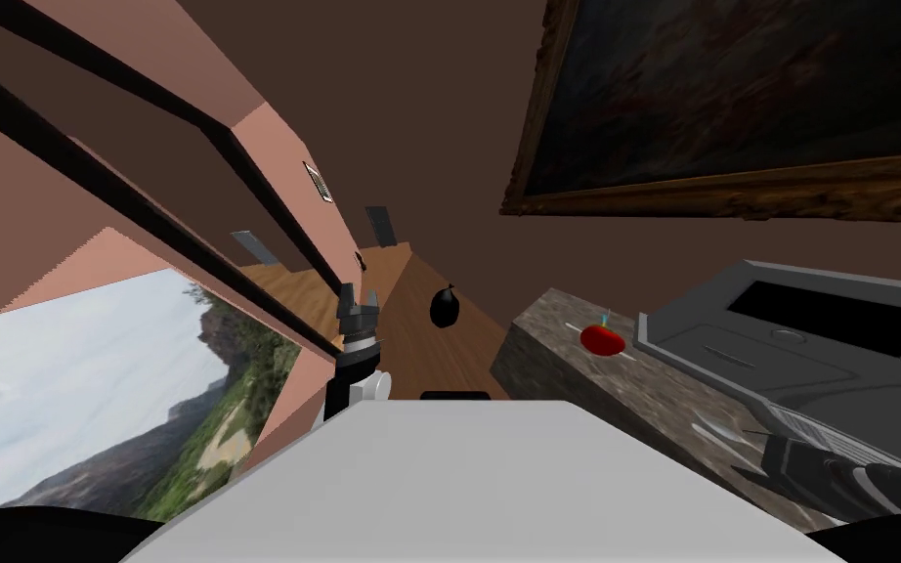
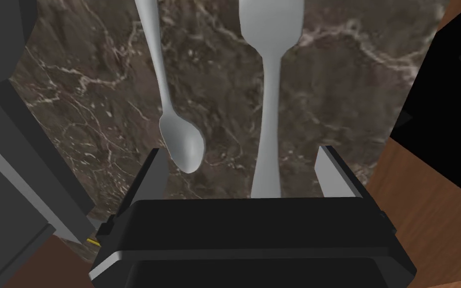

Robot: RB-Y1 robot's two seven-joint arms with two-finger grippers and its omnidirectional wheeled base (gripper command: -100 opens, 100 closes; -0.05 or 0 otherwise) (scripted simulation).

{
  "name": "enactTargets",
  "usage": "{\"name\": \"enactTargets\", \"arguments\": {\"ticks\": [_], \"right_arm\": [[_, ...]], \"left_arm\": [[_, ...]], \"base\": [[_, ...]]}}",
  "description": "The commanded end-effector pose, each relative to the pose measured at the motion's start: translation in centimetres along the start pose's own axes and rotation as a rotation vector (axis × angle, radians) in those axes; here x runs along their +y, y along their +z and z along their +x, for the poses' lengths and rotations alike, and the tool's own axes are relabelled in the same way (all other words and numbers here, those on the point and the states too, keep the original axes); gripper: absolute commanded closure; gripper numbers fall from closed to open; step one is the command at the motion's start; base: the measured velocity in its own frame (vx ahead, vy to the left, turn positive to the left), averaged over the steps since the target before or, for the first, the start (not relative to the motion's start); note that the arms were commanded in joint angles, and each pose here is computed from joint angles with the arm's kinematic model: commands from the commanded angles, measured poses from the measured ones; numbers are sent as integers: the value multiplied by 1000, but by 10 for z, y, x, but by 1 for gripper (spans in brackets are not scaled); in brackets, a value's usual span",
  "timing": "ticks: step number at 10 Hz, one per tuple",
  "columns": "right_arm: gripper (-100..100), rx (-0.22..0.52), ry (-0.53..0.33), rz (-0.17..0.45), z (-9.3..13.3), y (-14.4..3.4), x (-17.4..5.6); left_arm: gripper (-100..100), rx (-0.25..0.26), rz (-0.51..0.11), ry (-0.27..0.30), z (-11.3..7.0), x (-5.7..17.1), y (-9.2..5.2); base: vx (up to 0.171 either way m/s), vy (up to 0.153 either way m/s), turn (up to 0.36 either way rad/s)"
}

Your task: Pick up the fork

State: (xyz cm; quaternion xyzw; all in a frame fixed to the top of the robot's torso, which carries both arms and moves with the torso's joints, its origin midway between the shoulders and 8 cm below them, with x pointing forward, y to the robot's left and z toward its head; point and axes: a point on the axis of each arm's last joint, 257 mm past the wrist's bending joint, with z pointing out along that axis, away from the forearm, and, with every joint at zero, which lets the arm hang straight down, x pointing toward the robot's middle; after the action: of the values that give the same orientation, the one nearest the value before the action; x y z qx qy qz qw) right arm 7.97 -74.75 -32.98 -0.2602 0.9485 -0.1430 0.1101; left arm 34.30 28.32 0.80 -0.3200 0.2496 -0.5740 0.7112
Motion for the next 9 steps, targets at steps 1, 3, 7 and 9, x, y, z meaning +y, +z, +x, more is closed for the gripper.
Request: {"name": "enactTargets", "arguments": {"ticks": [1,3,7,9], "right_arm": [[-100,21,61,9,17,2,6],[-100,24,71,11,18,3,6],[100,26,75,11,19,4,7],[0,26,75,11,19,4,7]], "left_arm": [[0,0,0,0,0,0,0],[0,0,0,0,0,0,0],[0,0,0,0,0,0,0],[0,0,0,0,0,0,0]], "base": [[-200,-1,464],[-136,-12,234],[-6,1,-3],[0,0,0]]}}
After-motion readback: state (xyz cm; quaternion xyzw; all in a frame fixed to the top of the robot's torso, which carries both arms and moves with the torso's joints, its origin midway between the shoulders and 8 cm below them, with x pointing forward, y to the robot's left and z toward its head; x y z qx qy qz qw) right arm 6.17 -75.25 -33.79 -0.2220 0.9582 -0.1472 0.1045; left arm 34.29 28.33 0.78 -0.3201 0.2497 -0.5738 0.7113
